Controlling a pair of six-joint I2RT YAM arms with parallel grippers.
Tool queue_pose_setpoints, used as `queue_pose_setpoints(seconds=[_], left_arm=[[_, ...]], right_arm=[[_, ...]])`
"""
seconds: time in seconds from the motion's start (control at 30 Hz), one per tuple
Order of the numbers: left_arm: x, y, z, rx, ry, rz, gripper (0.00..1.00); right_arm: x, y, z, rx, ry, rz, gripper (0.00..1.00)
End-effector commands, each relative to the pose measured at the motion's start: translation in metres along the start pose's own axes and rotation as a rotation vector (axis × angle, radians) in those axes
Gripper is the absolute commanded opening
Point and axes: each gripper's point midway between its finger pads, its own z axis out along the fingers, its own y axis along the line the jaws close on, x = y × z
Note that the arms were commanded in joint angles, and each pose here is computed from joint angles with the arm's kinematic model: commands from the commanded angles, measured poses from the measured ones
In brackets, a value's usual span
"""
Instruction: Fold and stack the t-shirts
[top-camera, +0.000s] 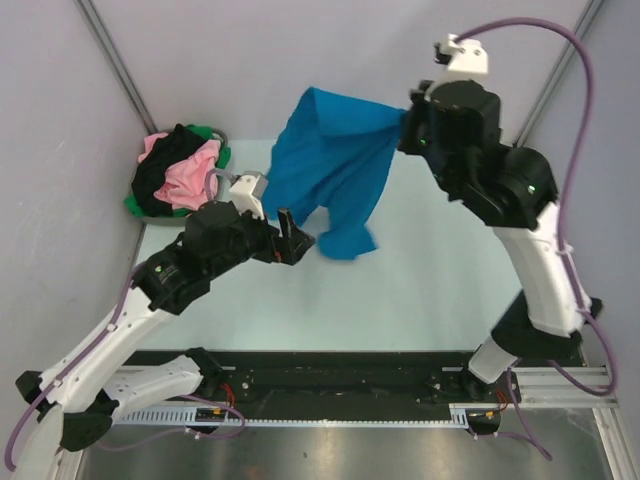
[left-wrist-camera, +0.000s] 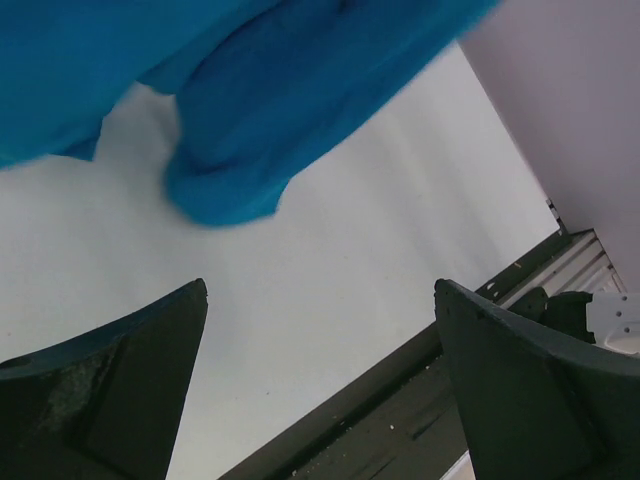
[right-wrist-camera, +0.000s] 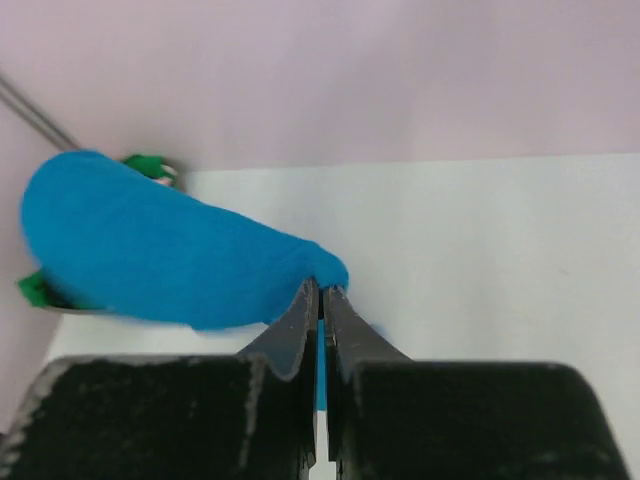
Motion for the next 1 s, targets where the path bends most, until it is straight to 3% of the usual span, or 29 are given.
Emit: queue_pose_setpoints(seconds=[0.0,0.2,0.47,0.6,0.63,0.73,0.83,0.97], left_arm=[[-0.015,0.003,-0.022,-0.031,-0.036,0.024,1.0],[-0.009,0.007,-0.016,-0.046,-0.024,0.023,1.0],[0.036,0.021,0.019,-0.061,0.073,-0.001,1.0],[0.057,0.022,0.037,-0.049,0.135,-0.017,0.99],[0.062,0.024,0.04,-0.054,0.147,-0.018,0.98],[0.07,0.031,0.049,-0.075,0.158,-0.007,0.99],[0.084,0.045,0.064,-0.136,0.21,0.016,0.99],[0.1,0.06,0.077,-0.21,0.257,0.009,0.99]], right_arm=[[0.025,-0.05,-0.011,0.147,0.042,-0.061,0.0],[0.06,-0.104,0.002,0.318,0.123,-0.026,0.0],[0.193,-0.207,0.016,0.592,0.36,0.001,0.0],[0.218,-0.241,0.011,0.736,0.404,0.011,0.0],[0.219,-0.243,0.01,0.751,0.405,0.013,0.08],[0.222,-0.229,0.017,0.67,0.426,0.034,0.8],[0.224,-0.191,0.024,0.532,0.424,0.008,1.0],[0.255,-0.119,0.037,0.304,0.501,-0.043,1.0]])
